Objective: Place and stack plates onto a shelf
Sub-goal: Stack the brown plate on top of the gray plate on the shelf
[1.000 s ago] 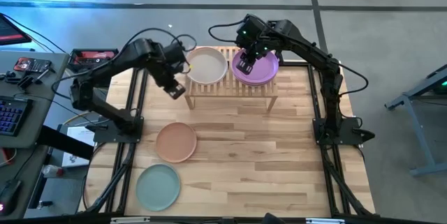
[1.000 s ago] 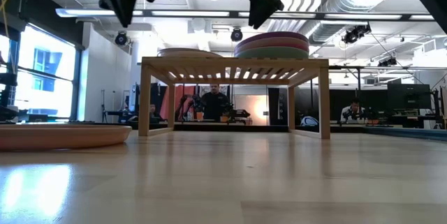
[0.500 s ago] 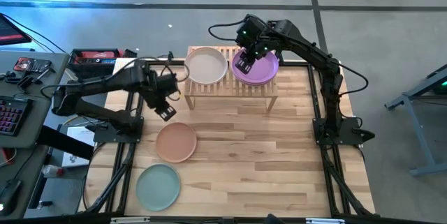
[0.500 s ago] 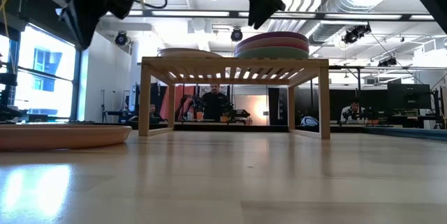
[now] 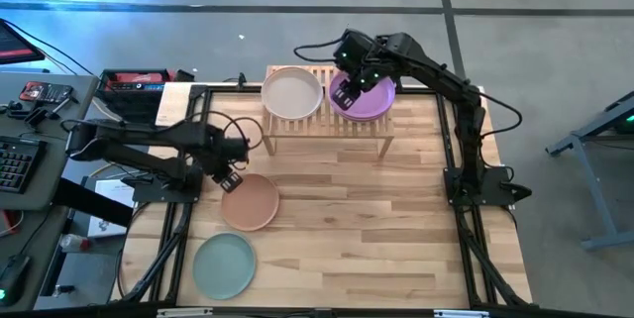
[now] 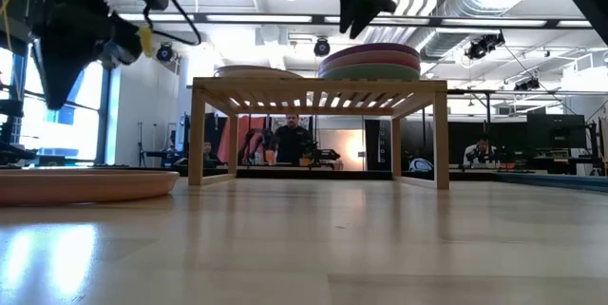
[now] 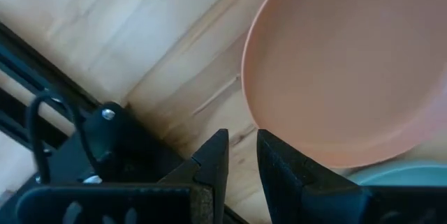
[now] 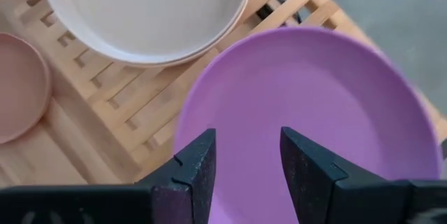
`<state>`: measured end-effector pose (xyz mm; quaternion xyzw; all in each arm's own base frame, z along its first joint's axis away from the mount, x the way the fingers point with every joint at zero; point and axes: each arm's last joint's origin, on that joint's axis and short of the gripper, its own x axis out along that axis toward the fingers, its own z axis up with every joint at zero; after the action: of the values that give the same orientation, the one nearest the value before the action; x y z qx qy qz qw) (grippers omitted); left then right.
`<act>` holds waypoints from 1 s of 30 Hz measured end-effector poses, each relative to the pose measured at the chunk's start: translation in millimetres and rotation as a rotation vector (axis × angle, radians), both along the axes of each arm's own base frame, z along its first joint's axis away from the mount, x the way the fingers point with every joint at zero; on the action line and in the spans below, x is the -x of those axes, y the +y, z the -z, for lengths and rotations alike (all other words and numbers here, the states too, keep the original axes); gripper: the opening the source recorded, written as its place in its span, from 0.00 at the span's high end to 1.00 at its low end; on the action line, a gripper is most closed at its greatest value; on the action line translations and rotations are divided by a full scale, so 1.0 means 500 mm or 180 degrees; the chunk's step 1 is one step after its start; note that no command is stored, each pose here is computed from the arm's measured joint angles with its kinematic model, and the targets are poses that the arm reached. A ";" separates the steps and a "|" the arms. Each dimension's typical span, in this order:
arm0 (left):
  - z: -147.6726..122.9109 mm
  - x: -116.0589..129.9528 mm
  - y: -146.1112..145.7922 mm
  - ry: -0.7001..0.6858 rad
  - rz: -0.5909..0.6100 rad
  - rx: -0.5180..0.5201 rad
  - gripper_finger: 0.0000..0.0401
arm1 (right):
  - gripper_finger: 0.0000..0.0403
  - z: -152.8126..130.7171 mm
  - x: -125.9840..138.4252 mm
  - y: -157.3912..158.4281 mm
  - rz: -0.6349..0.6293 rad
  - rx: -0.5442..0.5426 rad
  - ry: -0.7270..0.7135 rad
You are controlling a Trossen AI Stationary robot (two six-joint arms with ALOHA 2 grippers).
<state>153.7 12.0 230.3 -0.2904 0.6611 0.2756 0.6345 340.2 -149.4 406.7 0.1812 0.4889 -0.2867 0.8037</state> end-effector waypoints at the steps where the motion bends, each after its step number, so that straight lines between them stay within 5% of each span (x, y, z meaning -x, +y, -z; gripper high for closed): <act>1: 0.009 0.001 -0.004 0.0014 0.0004 0.0001 0.83 | 0.66 0.001 -0.002 0.007 0.0011 -0.0024 0.0007; 30: 0.131 0.019 -0.036 -0.0056 -0.0345 0.0028 0.83 | 0.66 0.003 -0.048 0.193 -0.0361 -0.0124 0.0019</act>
<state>144.2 -6.2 164.6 -0.3310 0.6400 0.3041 0.6232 364.3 -53.1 405.3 0.1679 0.5063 -0.2317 0.8135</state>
